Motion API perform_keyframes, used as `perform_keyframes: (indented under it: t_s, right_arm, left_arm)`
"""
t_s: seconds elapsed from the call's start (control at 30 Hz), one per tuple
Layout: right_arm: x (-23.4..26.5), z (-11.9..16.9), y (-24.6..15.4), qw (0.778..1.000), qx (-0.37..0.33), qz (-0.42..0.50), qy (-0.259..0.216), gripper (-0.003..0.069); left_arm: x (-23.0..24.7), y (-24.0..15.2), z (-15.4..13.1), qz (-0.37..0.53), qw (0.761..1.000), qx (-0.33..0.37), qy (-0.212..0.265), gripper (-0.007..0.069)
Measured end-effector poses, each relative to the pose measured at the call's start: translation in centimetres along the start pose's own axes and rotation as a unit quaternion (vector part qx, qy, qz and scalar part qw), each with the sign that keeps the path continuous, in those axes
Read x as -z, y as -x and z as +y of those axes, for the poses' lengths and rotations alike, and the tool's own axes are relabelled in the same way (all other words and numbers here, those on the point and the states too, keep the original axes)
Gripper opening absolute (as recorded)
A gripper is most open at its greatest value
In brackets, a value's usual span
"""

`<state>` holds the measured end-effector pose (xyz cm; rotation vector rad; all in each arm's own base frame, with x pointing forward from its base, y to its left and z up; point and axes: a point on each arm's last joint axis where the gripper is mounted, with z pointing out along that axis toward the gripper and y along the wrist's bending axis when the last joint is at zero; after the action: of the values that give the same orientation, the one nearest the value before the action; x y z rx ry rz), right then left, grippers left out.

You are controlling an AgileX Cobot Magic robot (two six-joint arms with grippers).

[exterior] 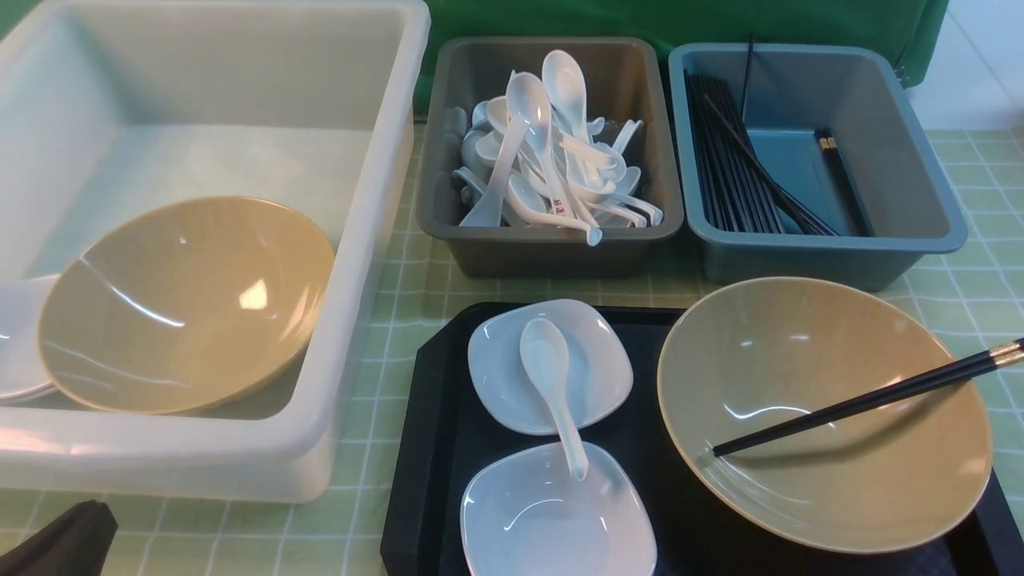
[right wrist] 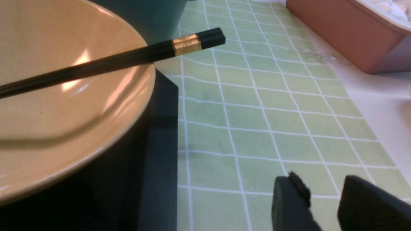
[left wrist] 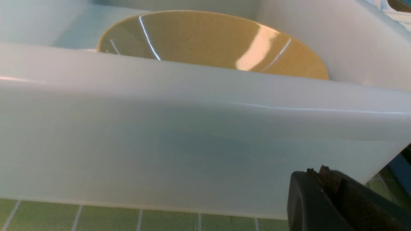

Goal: On green table put chopsticks spoon bowls plates into blue grey white boxes.
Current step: 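Move the grippers toward the tableware on the black tray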

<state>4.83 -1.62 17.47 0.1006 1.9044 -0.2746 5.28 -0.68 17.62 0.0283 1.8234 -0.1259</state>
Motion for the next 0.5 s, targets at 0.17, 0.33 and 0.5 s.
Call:
perform_keyframes:
  t_s: [0.17, 0.33, 0.5]
  right_arm:
    - [0.00, 0.00, 0.00, 1.000, 0.000, 0.000, 0.000, 0.0236]
    - [0.00, 0.00, 0.00, 1.000, -0.001, 0.000, 0.000, 0.0236]
    - [-0.03, 0.03, 0.06, 1.000, -0.001, -0.006, 0.001, 0.0236]
  left_arm:
    - [0.00, 0.00, 0.00, 0.000, 1.000, 0.000, 0.000, -0.0001]
    - [0.00, 0.00, 0.00, 0.000, 1.000, 0.000, 0.000, -0.0001]
    - [0.00, 0.00, 0.00, 0.000, 1.000, -0.002, 0.000, -0.0001]
